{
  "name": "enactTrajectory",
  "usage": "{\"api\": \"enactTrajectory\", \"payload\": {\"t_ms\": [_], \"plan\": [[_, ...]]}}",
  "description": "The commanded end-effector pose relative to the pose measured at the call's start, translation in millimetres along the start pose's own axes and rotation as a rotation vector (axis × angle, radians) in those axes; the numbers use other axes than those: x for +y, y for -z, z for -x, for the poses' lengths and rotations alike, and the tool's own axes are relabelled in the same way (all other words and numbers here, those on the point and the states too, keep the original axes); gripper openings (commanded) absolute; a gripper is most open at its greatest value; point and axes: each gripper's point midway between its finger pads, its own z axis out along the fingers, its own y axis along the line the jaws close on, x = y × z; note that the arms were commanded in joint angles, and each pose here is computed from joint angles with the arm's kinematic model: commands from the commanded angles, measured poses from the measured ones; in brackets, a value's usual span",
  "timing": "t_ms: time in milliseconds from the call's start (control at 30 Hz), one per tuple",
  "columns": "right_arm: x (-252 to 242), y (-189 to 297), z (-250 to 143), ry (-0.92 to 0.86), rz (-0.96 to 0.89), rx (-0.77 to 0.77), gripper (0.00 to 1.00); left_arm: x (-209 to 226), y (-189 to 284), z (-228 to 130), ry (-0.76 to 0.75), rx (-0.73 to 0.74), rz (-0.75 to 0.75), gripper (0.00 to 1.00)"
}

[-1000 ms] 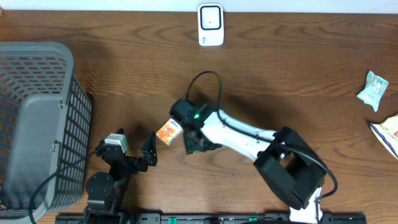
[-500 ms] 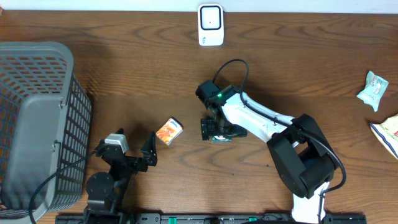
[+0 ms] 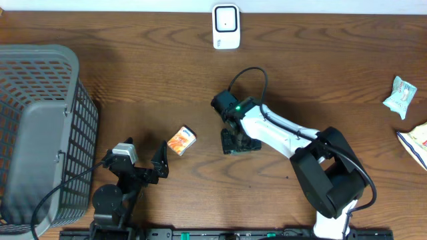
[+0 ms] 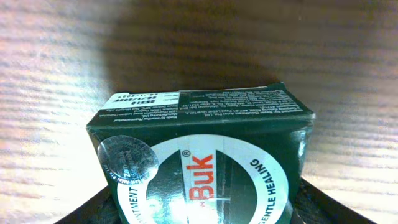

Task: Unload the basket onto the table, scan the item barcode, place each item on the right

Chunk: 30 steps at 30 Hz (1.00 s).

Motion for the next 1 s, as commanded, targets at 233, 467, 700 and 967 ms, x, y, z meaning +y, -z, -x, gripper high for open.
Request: {"api": "enactTrajectory", "payload": {"t_ms": [233,467,700,967], "plan": [[-30,-44,-39,0.001,-0.131,0.152,0.50,3,-1,-13,-0.010,0.039,0.007,0.98],[-30,-44,-39,0.004,-0.132,0.153,0.50,3,-1,-13,-0.010,0.039,0.007,0.98],[-11,-44,-49,-0.009,-0.026,0.211,0.35,3,-1,-13,-0.010,0.039,0.007,0.98],[-7,-42,-49,0.037,0.025,0.233,0.31,3,-1,-13,-0.010,0.039,0.007,0.98]]}}
